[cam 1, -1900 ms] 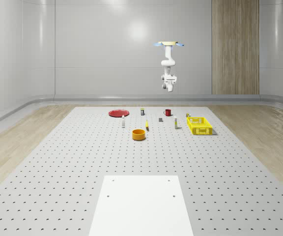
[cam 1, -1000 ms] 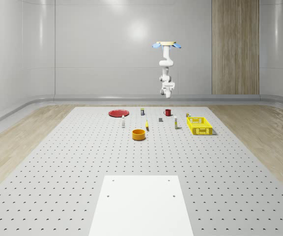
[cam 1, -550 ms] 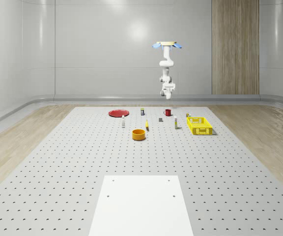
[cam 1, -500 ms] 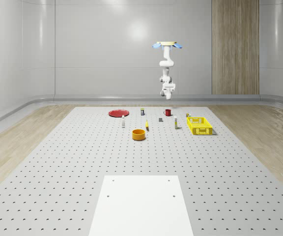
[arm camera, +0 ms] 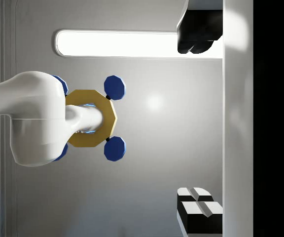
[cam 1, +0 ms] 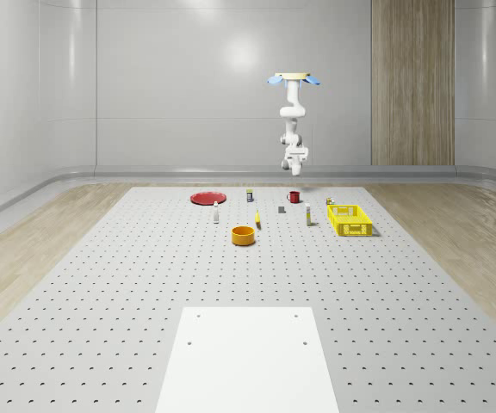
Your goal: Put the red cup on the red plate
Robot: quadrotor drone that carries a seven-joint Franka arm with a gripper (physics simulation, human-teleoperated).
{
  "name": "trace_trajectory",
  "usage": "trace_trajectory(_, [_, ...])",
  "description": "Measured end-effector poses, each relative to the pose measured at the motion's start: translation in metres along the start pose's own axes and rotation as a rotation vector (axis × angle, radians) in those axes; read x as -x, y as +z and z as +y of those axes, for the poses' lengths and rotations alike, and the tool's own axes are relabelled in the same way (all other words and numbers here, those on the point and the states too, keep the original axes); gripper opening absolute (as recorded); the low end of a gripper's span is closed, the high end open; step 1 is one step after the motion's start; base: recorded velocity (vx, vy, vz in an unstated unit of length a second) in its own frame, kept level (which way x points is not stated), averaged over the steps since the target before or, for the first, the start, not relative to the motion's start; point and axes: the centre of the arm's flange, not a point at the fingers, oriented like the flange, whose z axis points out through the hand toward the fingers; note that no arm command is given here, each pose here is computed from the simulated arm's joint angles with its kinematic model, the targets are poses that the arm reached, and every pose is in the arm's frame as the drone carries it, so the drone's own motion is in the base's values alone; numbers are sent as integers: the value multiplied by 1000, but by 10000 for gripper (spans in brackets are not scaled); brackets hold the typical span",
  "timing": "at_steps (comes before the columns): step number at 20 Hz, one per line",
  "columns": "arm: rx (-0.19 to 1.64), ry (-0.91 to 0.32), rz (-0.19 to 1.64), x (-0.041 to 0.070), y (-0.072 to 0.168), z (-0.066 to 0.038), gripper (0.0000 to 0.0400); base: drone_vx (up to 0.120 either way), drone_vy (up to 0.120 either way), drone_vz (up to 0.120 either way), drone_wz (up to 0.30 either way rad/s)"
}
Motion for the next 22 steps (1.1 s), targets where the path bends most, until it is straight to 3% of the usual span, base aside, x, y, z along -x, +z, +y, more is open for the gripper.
trace_trajectory(11, [3, 0, 15, 1, 0, 0, 400, 120, 0, 0, 0])
trace_trajectory(14, [8, 0, 23, 2, 0, -1, 400, 120, -93, 0, 0])
trace_trajectory(22, [52, -1, 76, 8, 0, -5, 400, 5, -20, 0, 0])
